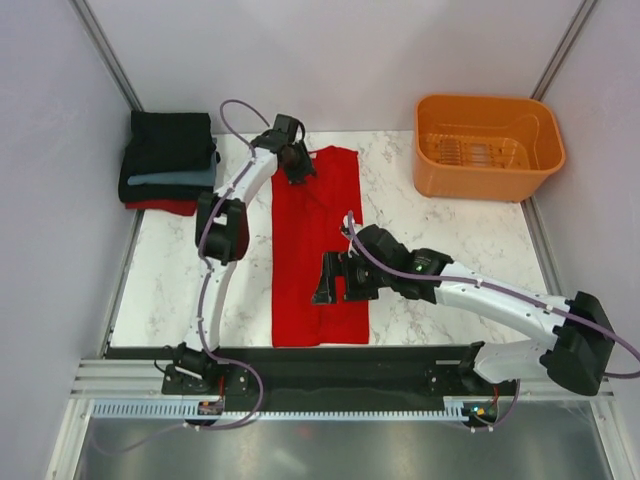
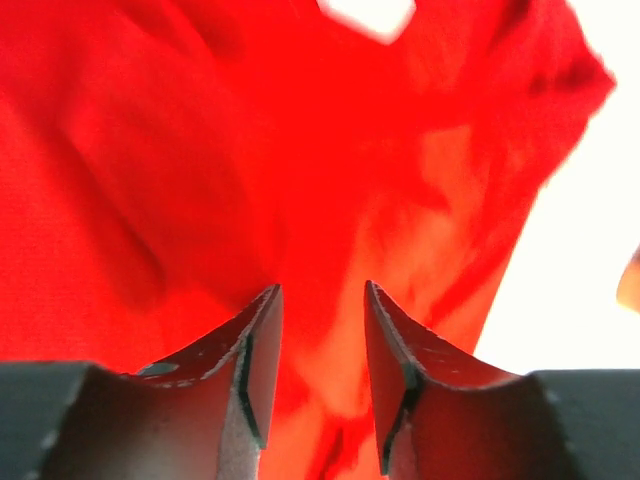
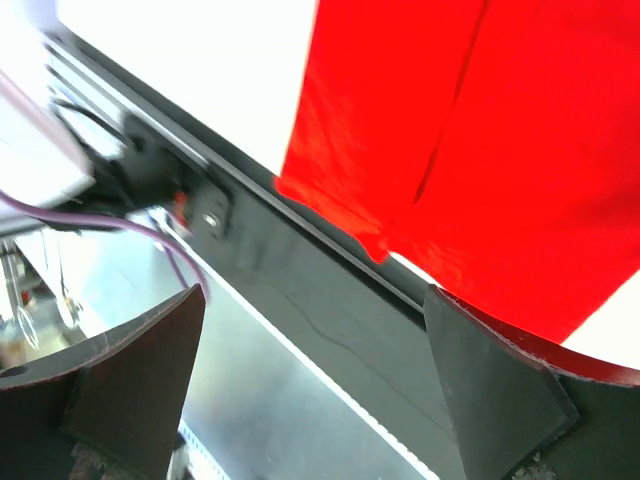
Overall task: Fold and stack the t-shirts
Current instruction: Fold the tshirt
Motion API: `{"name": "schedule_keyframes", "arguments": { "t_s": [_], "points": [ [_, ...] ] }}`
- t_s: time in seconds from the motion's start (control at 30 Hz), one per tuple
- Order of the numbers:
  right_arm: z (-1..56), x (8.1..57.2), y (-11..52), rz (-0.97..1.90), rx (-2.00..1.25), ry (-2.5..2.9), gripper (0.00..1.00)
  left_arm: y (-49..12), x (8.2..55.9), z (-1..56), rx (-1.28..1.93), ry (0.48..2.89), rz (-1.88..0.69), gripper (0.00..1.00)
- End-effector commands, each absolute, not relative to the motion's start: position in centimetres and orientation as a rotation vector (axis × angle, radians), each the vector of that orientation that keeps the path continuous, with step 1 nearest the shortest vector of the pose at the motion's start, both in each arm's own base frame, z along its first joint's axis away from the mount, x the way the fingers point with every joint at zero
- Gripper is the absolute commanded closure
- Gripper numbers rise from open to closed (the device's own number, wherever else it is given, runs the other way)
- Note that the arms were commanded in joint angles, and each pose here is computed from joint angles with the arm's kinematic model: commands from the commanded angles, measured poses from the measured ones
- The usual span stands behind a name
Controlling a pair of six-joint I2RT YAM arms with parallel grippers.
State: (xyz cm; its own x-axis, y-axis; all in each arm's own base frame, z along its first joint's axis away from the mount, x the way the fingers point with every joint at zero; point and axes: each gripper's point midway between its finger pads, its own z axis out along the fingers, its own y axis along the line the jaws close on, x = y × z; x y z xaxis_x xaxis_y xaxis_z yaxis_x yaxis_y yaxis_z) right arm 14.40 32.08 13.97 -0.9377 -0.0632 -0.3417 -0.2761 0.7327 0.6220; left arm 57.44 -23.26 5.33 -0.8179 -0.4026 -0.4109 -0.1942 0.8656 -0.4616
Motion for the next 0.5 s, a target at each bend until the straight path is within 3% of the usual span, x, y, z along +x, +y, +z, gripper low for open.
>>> {"name": "schedule_keyframes", "arguments": {
  "t_s": [0.0,0.07,0.1,0.17,0.2,0.23,0.3,0.47],
  "points": [
    [17.1,16.6,30.8,0.913,-0.252,2.582,0.02,-22.2,54.1,15.0,-0.249,2.47,-0.573,0.52],
    [16.6,18.8,30.1,0.82,-0.24,2.574,0.02,-20.8,51.8,15.9,-0.218,2.488,-0.546,0.51],
    [16.1,19.9,30.5,0.785,-0.237,2.586,0.02,-20.2,50.5,19.8,-0.173,2.425,-0.552,0.5],
    [15.3,21.9,30.4,0.729,-0.236,2.587,0.02,-19.1,47.6,19.2,-0.149,2.466,-0.518,0.49],
    [14.8,23.0,31.2,0.713,-0.242,2.595,0.02,-18.4,45.9,22.7,-0.1,2.401,-0.525,0.48],
    [14.6,23.7,31.4,0.7,-0.248,2.598,0.02,-17.9,44.0,21.1,-0.101,2.449,-0.509,0.48],
    [14.2,25.5,31.8,0.663,-0.244,2.6,0.02,-16.9,41.2,24.1,-0.081,2.37,-0.521,0.49],
    [13.4,26.5,29.6,0.563,-0.12,2.59,0.02,-15.2,32.2,19.3,-0.099,2.458,-0.551,0.5]
  ]
}}
